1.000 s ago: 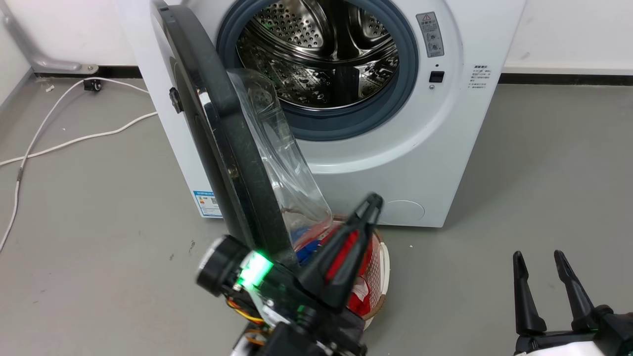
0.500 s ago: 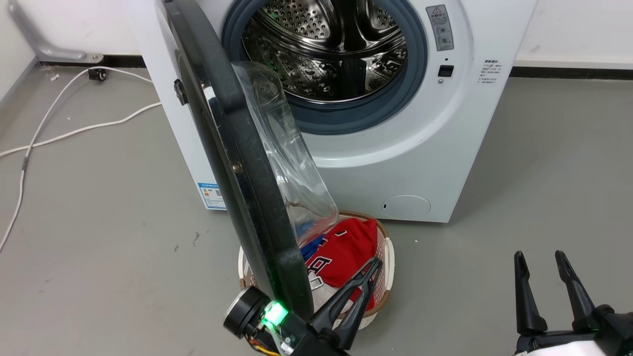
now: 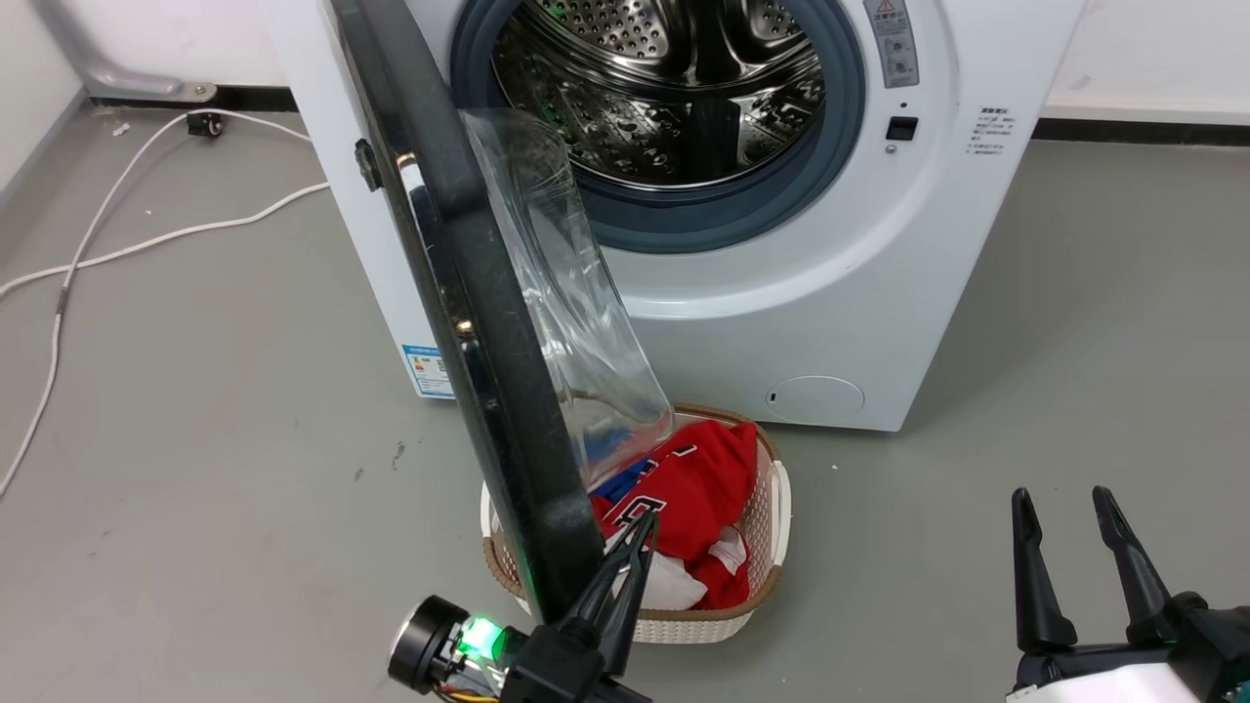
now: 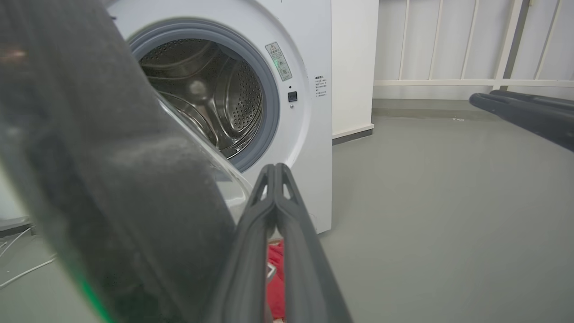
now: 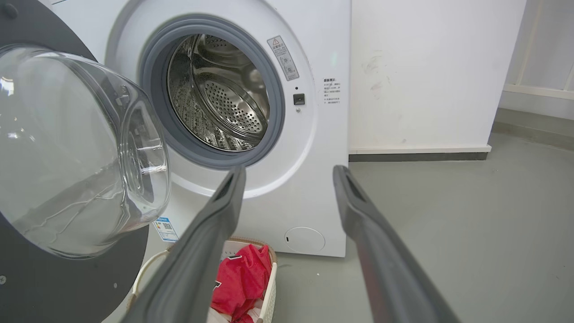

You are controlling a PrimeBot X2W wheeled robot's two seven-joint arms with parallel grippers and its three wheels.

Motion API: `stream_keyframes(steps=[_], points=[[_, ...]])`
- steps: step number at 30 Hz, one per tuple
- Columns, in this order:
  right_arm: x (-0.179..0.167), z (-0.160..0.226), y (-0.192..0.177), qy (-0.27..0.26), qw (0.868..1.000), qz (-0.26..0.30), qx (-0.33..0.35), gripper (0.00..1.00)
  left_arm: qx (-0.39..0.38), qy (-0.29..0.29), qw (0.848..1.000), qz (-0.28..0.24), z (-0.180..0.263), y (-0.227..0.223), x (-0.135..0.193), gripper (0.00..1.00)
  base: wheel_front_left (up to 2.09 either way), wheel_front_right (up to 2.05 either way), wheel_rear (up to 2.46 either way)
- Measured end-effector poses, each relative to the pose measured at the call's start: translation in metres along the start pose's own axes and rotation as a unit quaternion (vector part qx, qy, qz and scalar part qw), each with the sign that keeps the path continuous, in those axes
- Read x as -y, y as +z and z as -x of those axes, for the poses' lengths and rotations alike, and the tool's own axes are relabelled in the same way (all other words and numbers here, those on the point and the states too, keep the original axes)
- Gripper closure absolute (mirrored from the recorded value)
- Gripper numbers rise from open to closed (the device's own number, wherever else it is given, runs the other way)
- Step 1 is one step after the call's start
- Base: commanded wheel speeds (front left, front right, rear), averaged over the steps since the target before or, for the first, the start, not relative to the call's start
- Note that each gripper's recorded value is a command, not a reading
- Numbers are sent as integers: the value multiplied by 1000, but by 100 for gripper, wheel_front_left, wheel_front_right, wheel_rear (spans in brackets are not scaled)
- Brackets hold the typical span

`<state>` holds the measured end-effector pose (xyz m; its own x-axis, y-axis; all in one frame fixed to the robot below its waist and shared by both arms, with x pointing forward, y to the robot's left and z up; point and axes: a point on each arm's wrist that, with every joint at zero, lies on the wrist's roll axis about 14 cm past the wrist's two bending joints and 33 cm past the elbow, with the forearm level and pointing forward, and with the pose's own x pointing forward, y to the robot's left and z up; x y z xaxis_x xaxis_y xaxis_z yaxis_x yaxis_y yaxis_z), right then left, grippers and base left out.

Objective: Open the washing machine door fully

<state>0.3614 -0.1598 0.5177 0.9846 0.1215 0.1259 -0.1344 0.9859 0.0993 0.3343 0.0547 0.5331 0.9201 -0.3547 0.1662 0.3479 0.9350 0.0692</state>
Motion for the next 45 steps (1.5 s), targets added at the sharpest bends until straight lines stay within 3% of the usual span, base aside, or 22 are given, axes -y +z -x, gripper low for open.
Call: stream_keyframes(steps=[8, 19, 31, 45], points=[[-10, -6, -4, 16, 1000, -4, -5, 0, -8, 41, 999, 0, 12, -4, -19, 100, 0, 0, 0], [-35, -18, -15, 56, 998, -11, -18, 0, -31, 138, 990, -17, 46, -11, -68, 100, 0, 0, 0], [-50, -27, -24, 80, 996, -14, -29, 0, -50, 263, 961, -75, 93, -7, -155, 100, 0, 0, 0], [-46, -32, -32, 75, 996, -10, -37, 0, -60, 348, 928, -122, 121, 4, -231, 100, 0, 0, 0]])
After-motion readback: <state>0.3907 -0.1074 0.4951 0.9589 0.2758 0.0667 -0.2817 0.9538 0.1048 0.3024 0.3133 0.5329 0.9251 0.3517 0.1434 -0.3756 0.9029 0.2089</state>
